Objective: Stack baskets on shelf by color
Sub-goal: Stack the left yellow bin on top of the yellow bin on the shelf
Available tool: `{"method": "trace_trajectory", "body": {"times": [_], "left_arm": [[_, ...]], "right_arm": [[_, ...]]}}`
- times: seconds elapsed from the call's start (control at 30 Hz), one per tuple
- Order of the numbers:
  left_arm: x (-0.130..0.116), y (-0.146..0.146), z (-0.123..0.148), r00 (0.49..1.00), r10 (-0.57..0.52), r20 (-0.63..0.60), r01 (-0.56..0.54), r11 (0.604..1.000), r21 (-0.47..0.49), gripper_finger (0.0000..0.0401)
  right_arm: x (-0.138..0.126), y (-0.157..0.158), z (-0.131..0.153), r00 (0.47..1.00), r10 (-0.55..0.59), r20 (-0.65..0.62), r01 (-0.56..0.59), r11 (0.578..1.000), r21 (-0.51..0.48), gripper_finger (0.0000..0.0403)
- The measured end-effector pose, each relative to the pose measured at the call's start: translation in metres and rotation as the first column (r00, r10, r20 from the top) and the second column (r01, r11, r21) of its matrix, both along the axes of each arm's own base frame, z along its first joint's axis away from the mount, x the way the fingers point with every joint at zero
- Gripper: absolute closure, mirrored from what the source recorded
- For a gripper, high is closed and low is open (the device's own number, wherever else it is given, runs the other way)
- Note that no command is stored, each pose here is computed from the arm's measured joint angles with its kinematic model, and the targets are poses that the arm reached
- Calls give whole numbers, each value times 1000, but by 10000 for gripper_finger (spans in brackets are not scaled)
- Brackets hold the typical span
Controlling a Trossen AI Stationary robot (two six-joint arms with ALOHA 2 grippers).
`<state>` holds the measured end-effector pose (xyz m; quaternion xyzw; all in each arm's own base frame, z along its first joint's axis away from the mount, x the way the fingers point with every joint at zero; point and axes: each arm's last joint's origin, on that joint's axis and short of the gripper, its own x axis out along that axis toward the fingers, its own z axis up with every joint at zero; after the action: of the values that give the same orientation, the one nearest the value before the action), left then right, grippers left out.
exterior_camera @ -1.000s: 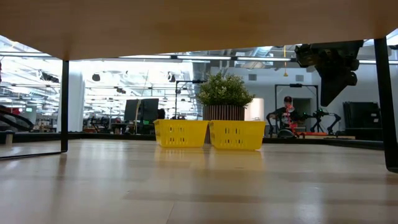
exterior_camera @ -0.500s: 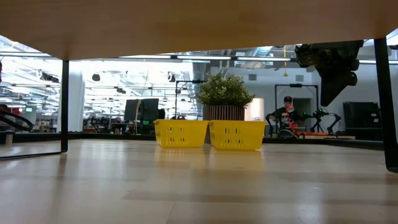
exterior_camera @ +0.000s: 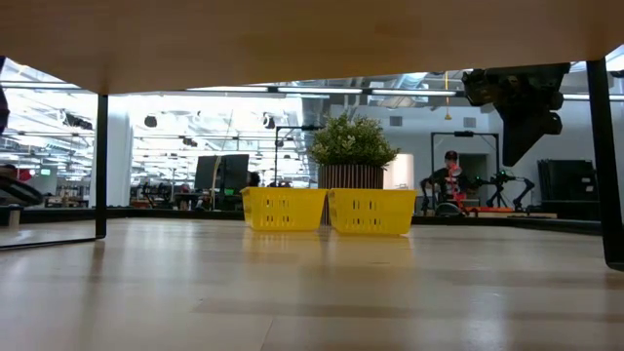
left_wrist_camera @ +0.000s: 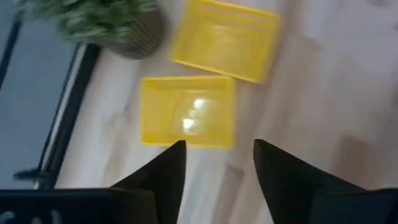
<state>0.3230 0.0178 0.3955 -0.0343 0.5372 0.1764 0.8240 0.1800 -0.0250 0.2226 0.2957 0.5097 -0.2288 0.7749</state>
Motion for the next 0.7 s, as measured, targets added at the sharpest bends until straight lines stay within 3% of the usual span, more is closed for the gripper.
{"method": "trace_trajectory", "body": {"times": [0.07,0.23,0.37,0.5,0.6,0.7], "left_arm": [[8,17,-14,997,71,6,-71,997,2,213],[21,53,-53,997,78,26,-77,997,-28,175],[18,79,-83,984,176,3,-175,983,-63,150],[8,95,-109,921,388,-41,-390,915,-105,134],[2,96,-127,829,555,-74,-559,818,-132,131],[0,96,-144,794,603,-78,-608,780,-148,131]], "right_arm": [[0,0,0,1000,-2,0,2,1000,1,377],[0,0,0,1000,-15,0,15,1000,7,377],[0,0,0,1000,-16,-1,16,1000,7,377],[0,0,0,1000,-16,-2,16,1000,8,377],[0,0,0,1000,-16,-2,16,1000,7,377],[0,0,0,1000,-16,-2,16,1000,8,377]]}}
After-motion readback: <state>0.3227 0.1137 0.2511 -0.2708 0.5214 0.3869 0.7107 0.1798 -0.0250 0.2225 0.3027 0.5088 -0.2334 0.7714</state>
